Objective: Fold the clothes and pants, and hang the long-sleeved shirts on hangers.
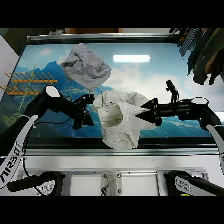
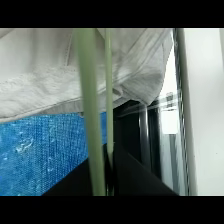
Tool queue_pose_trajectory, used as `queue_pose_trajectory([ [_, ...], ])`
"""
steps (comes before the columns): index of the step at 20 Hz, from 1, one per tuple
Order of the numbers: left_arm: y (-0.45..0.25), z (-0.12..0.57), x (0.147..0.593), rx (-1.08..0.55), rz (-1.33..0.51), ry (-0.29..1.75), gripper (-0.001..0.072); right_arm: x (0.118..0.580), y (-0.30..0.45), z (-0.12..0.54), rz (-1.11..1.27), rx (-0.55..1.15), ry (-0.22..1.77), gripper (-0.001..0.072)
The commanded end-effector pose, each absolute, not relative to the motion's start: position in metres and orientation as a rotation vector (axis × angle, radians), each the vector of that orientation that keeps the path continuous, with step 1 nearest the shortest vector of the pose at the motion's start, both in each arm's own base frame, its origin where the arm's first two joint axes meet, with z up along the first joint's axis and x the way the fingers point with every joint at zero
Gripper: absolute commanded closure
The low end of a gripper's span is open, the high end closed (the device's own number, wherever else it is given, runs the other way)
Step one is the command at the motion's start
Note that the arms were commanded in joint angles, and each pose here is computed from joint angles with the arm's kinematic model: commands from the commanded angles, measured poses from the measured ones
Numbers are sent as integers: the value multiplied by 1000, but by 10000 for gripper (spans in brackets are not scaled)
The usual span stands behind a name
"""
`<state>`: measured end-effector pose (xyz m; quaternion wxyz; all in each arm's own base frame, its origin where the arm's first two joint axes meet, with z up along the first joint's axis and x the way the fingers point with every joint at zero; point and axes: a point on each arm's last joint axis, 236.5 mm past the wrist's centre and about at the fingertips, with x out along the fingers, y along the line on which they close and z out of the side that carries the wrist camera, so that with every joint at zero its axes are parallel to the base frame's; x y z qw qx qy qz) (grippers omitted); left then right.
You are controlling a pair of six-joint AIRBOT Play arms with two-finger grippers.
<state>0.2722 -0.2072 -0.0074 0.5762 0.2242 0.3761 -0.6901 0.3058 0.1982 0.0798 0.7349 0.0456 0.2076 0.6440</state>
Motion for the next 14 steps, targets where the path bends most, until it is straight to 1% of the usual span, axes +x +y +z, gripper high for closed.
queue_pose_trajectory([
  [1, -209, -6, 272, 520, -1617, 875, 693, 307, 200, 79, 1412, 104, 455, 339],
  [2, -209, -6, 272, 520, -1617, 875, 693, 307, 200, 79, 1411, 104, 455, 343],
  [3, -209, -6, 272, 520, -1617, 875, 693, 308, 200, 79, 1411, 102, 454, 364],
  [4, -209, -6, 272, 520, -1617, 875, 693, 308, 200, 79, 1413, 94, 446, 535],
  [5, -209, -6, 272, 520, -1617, 875, 693, 307, 200, 79, 1419, 79, 433, 689],
  [8, -209, -6, 272, 520, -1617, 875, 693, 307, 200, 79, 1436, 4, 368, 695],
  [11, -209, -6, 272, 520, -1617, 875, 693, 308, 200, 78, 1466, -181, 211, 695],
  [12, -209, -6, 272, 520, -1617, 875, 693, 312, 199, 76, 1452, -215, 190, 695],
  [14, -209, -6, 272, 521, -1617, 875, 693, 320, 197, 72, 1420, -231, 198, 695],
])
